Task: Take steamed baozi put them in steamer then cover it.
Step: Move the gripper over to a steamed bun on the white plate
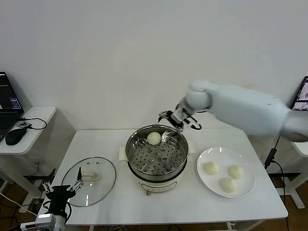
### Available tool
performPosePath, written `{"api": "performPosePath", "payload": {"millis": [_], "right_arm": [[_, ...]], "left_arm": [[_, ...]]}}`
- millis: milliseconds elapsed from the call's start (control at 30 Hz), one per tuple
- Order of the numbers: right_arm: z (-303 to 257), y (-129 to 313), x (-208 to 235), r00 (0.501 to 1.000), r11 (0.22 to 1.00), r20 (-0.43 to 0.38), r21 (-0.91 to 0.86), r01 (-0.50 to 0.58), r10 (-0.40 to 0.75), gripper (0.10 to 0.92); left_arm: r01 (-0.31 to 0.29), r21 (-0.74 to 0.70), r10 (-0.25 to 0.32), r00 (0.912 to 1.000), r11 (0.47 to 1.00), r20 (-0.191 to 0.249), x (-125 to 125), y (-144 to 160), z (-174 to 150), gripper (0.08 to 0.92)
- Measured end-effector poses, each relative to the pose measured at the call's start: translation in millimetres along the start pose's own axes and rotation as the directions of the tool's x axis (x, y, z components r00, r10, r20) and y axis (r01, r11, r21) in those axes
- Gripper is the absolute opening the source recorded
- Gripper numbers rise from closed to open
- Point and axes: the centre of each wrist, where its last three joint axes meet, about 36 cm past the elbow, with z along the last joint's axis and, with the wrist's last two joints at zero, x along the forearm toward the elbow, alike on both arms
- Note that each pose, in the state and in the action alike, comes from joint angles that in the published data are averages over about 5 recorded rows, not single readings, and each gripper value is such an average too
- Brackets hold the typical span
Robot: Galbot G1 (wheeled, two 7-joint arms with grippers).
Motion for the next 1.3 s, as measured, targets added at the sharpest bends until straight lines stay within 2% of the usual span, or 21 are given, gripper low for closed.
{"api": "performPosePath", "payload": {"millis": [300, 600, 933, 1300], "right_arm": [[36.9, 98.0, 47.3, 0.996, 0.961, -0.084, -0.277, 0.013, -0.038, 0.823], [59.2, 168.4, 46.0, 0.986, 0.911, -0.125, -0.410, 0.051, -0.112, 0.823], [87.2, 204.0, 6.1, 0.972, 0.876, -0.142, -0.471, 0.100, -0.188, 0.823], [113.3, 205.3, -52.7, 0.968, 0.857, -0.122, -0.499, 0.130, -0.218, 0.823]], "left_arm": [[-0.031, -0.021, 0.031, 0.9995, 0.999, -0.011, -0.7, -2.4, -0.6, 0.823], [-0.041, -0.040, 0.041, 0.9990, 0.998, -0.019, -2.3, -0.9, 0.5, 0.823], [-0.032, -0.058, 0.030, 0.9990, 0.998, -0.034, -5.1, 3.3, 4.3, 0.823], [-0.010, -0.079, 0.007, 0.9991, 0.997, -0.042, -6.5, 8.5, 8.3, 0.823]]}}
